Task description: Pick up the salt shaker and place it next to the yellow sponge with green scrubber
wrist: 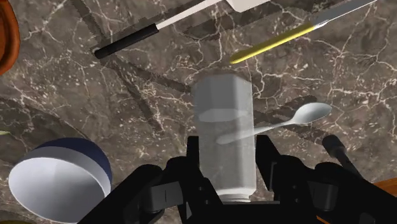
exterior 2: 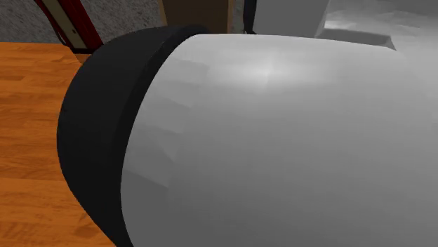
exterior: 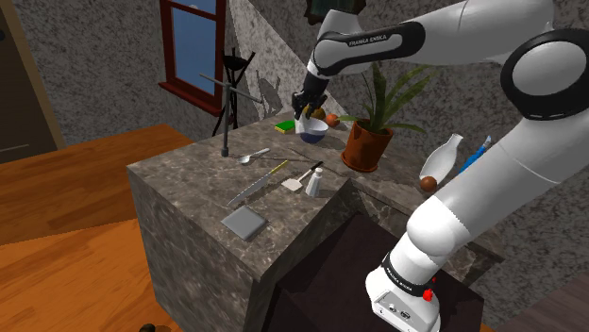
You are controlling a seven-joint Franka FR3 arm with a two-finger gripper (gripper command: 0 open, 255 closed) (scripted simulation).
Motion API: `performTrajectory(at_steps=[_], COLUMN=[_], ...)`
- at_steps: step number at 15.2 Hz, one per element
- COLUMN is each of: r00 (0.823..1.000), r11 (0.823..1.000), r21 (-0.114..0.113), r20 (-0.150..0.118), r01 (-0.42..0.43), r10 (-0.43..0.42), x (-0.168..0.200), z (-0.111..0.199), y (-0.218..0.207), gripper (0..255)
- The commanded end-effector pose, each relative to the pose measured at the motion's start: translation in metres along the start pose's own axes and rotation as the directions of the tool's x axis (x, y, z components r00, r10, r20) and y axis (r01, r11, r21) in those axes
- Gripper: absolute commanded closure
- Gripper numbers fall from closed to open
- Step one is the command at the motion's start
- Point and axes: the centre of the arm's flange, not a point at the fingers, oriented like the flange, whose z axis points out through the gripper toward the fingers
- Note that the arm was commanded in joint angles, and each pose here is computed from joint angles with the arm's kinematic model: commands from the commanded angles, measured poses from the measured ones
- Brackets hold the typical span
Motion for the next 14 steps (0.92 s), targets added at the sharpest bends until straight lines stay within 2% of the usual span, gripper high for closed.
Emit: performTrajectory(at_steps=[1, 14], r00=[1.0, 1.0], r11=[1.0, 1.0], r21=[0.0, 0.0], r20=[-0.001, -0.001], r01=[0.001, 0.001], r10=[-0.001, -0.001], x=[0.019, 0.149], z=[0.002, 0.033], y=[0.015, 0.123], gripper=[255, 255])
